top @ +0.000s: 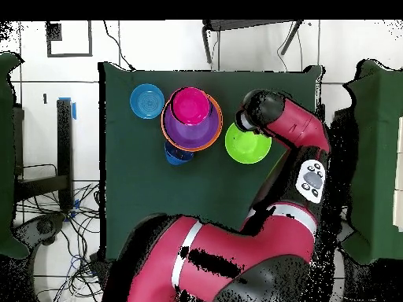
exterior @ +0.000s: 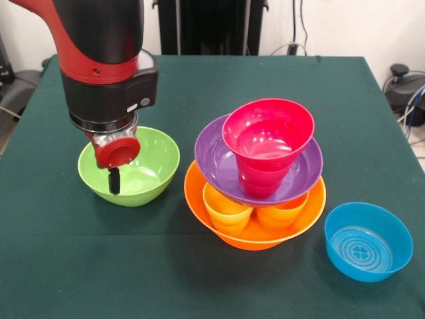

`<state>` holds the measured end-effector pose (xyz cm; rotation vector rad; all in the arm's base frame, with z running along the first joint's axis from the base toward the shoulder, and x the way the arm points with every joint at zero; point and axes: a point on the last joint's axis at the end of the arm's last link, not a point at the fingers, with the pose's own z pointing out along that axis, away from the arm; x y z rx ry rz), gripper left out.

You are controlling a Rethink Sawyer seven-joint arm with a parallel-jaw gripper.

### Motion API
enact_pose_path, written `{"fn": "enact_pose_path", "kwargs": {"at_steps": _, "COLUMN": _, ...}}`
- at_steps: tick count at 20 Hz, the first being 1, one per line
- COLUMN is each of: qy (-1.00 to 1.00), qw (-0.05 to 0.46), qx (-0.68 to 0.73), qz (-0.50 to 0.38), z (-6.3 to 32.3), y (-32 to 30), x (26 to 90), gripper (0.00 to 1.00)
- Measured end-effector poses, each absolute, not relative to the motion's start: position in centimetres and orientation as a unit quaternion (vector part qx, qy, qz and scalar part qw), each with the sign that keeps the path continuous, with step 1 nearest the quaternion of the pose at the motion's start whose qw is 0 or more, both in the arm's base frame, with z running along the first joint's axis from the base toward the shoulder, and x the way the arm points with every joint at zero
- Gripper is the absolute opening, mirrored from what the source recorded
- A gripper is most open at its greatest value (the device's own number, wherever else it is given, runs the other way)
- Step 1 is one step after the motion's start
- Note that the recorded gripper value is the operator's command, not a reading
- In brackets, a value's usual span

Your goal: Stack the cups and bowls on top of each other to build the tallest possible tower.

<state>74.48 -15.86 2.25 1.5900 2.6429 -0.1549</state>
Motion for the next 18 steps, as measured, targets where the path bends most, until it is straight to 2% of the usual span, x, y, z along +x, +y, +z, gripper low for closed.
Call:
{"fn": "enact_pose_path", "kwargs": {"at_steps": 7, "qy": 0.853, "qw": 0.061, "qx": 0.515, "qz": -0.047, "z": 0.9, "y": -16.5, "x": 75.0, "gripper": 1.00}}
{"fn": "enact_pose_path", "kwargs": {"at_steps": 18, "qy": 0.853, "qw": 0.049, "qx": 0.517, "qz": -0.049, "z": -1.9, "y": -16.4, "x": 74.0, "gripper": 1.00}}
